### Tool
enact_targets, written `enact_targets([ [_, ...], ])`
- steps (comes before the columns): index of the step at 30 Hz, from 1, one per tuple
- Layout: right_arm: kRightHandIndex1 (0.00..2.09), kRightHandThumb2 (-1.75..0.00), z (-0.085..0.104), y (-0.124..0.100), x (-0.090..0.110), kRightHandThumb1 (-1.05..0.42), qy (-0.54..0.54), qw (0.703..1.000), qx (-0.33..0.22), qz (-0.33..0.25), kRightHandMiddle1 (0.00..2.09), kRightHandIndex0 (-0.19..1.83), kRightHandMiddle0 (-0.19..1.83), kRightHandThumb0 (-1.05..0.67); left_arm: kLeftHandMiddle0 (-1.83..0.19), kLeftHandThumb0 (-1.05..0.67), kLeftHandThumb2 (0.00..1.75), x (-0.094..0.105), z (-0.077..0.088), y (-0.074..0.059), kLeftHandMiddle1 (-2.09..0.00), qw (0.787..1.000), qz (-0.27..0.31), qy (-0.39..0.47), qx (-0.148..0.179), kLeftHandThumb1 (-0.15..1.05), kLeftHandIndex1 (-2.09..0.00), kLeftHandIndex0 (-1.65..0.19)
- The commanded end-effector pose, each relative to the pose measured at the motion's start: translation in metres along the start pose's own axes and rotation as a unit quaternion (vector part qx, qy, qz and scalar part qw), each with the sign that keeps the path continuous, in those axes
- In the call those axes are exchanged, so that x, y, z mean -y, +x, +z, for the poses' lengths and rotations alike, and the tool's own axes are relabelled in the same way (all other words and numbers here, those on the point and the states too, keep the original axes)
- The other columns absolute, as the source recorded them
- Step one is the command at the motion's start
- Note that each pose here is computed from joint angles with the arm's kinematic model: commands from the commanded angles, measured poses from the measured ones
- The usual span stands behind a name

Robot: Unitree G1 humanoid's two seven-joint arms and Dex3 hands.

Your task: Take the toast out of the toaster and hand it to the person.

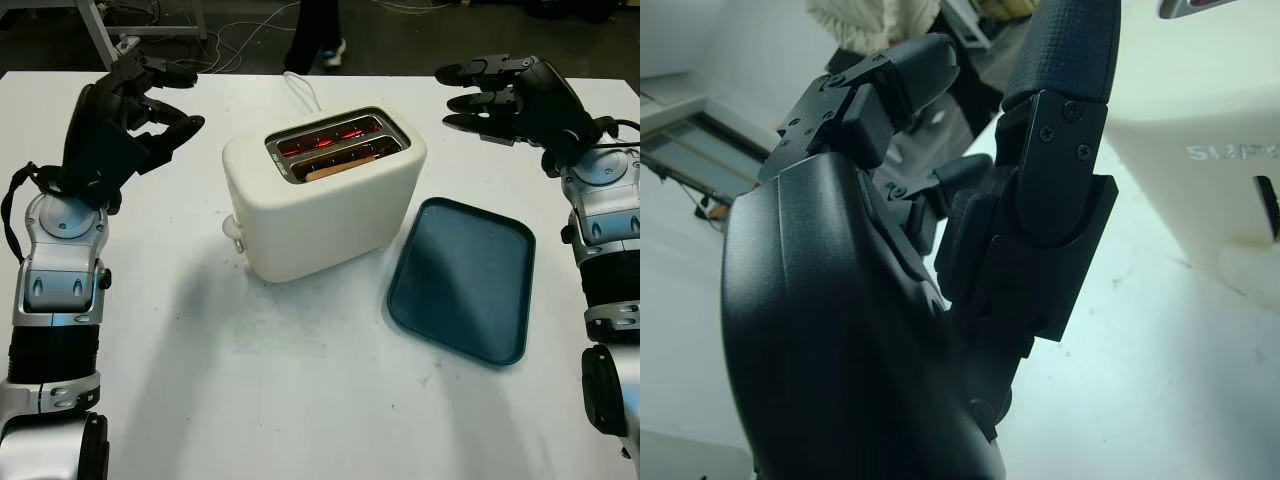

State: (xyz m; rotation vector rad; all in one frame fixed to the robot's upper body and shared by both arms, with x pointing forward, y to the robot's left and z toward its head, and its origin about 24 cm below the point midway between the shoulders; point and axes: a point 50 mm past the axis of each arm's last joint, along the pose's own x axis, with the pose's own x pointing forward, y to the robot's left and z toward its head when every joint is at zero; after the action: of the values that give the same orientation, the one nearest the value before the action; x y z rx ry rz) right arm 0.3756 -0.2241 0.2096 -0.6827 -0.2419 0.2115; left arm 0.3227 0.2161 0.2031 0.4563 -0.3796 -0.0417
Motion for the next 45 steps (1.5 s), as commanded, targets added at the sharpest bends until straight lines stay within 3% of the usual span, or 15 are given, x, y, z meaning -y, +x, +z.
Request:
enact_targets([
  [1,0.12,0.0,0.005,-0.001,0.0,-0.91,-0.007,1.0,0.018,0.0,0.01,0.77,0.73,-0.41,-0.35,-0.97,0.15,0.001,0.005,0.001,-1.23,1.0,-0.002,0.0,0.007,0.92,-1.03,-0.3],
  [15,0.14,0.0,0.007,-0.002,-0.007,-0.91,-0.011,1.0,0.017,0.019,0.02,0.78,0.75,-0.47,-0.33,-0.93,0.14,0.005,0.0,-0.005,-1.22,1.0,-0.01,-0.008,-0.016,0.92,-1.02,-0.28],
  [24,0.11,0.0,0.013,-0.011,0.0,-0.92,-0.025,0.999,0.026,0.008,0.0,0.72,0.7,-0.34,-0.34,-0.94,0.16,0.008,-0.001,-0.008,-1.21,1.0,-0.007,-0.014,-0.02,0.92,-1.01,-0.29],
  [36,0.1,-0.01,0.008,-0.017,-0.005,-0.92,-0.006,1.0,0.017,0.007,0.0,0.72,0.69,-0.44,-0.31,-0.93,0.14,0.006,-0.003,-0.013,-1.2,0.999,0.005,-0.022,-0.028,0.92,-1.0,-0.28],
  [45,0.03,-0.11,0.003,-0.03,-0.008,-0.92,0.037,0.999,-0.027,0.02,0.0,0.59,0.55,-0.32,-0.31,-0.9,0.16,0.005,-0.004,-0.018,-1.16,1.0,0.008,-0.01,-0.027,0.92,-0.95,-0.29],
])
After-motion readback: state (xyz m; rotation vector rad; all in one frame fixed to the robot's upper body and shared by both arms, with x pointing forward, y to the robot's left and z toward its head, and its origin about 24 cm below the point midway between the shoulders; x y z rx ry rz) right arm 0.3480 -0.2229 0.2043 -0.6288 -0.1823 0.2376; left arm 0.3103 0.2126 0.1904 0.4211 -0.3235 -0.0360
